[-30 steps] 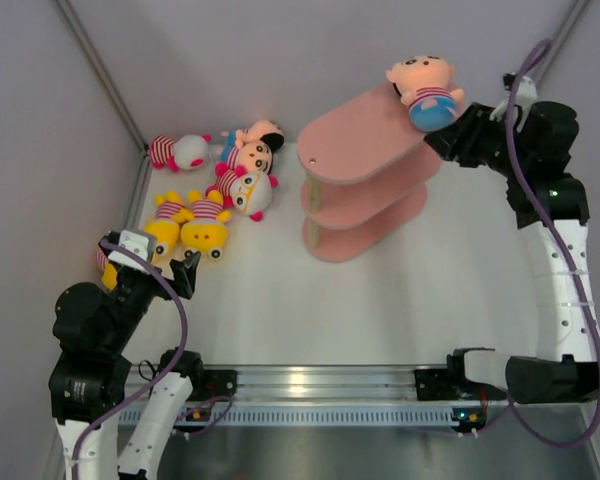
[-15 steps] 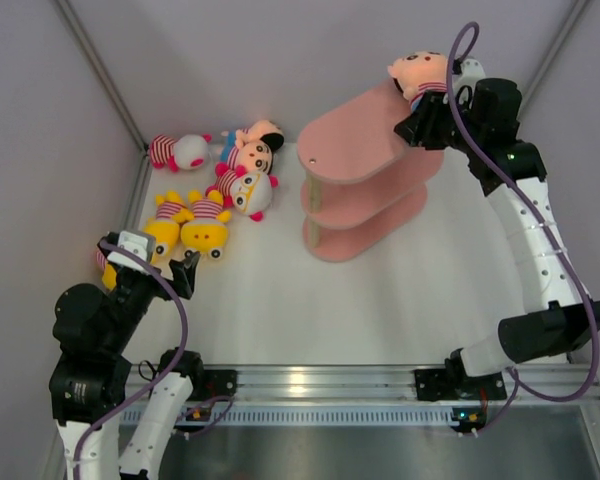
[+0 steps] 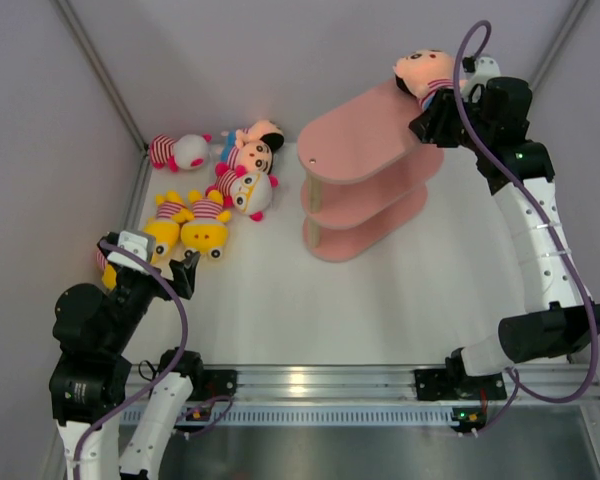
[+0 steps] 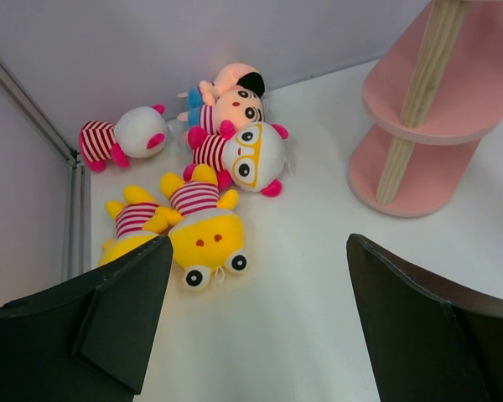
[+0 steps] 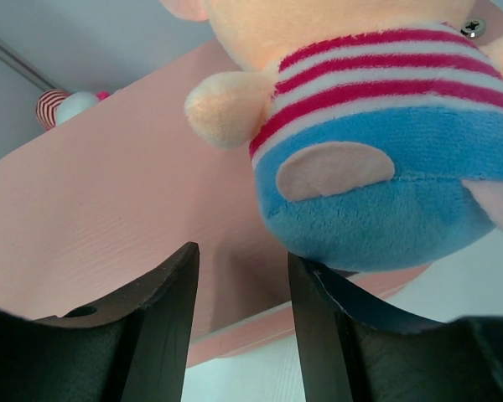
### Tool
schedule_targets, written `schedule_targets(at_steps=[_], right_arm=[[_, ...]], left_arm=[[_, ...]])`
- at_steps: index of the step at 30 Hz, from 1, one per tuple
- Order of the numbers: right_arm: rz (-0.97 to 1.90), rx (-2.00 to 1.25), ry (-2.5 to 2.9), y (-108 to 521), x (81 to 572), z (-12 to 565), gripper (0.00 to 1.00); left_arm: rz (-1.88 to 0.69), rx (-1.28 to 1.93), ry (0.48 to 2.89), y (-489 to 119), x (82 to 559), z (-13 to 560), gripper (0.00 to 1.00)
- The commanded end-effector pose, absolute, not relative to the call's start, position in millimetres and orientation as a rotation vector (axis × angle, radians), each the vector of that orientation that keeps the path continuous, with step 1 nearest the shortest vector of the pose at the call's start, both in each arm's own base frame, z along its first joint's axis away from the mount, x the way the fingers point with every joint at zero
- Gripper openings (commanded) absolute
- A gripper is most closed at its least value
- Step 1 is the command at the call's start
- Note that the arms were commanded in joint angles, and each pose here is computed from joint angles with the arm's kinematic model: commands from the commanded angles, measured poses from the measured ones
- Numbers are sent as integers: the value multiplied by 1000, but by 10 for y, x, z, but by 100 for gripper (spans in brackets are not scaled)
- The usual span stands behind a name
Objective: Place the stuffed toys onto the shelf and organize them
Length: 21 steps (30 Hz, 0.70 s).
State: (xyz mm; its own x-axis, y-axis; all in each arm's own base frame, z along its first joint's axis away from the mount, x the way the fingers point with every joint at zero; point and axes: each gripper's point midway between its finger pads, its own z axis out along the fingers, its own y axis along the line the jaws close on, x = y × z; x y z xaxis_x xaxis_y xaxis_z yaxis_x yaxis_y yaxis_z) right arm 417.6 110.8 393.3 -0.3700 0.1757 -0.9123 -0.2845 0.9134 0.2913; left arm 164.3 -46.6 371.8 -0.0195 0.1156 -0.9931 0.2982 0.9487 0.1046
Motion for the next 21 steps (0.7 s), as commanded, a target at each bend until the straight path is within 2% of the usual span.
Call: schedule_targets(at_steps=[1, 12, 18, 21], right_arm=[[442, -80, 1847, 998, 4104, 4149, 47], [507, -150, 1833, 1073, 3930, 4249, 51], [593, -226, 1762, 1206, 3632, 4406, 55], [622, -266, 1732, 1266, 3467, 4463, 56]], left_arm=[[-130, 329, 1559, -446, 1629, 3788, 91], [-28, 347, 1621, -321, 1778, 3557, 92], [36, 461, 1800, -305, 2226, 3168, 79], [-19, 521, 1937, -422, 2723, 2966, 76]])
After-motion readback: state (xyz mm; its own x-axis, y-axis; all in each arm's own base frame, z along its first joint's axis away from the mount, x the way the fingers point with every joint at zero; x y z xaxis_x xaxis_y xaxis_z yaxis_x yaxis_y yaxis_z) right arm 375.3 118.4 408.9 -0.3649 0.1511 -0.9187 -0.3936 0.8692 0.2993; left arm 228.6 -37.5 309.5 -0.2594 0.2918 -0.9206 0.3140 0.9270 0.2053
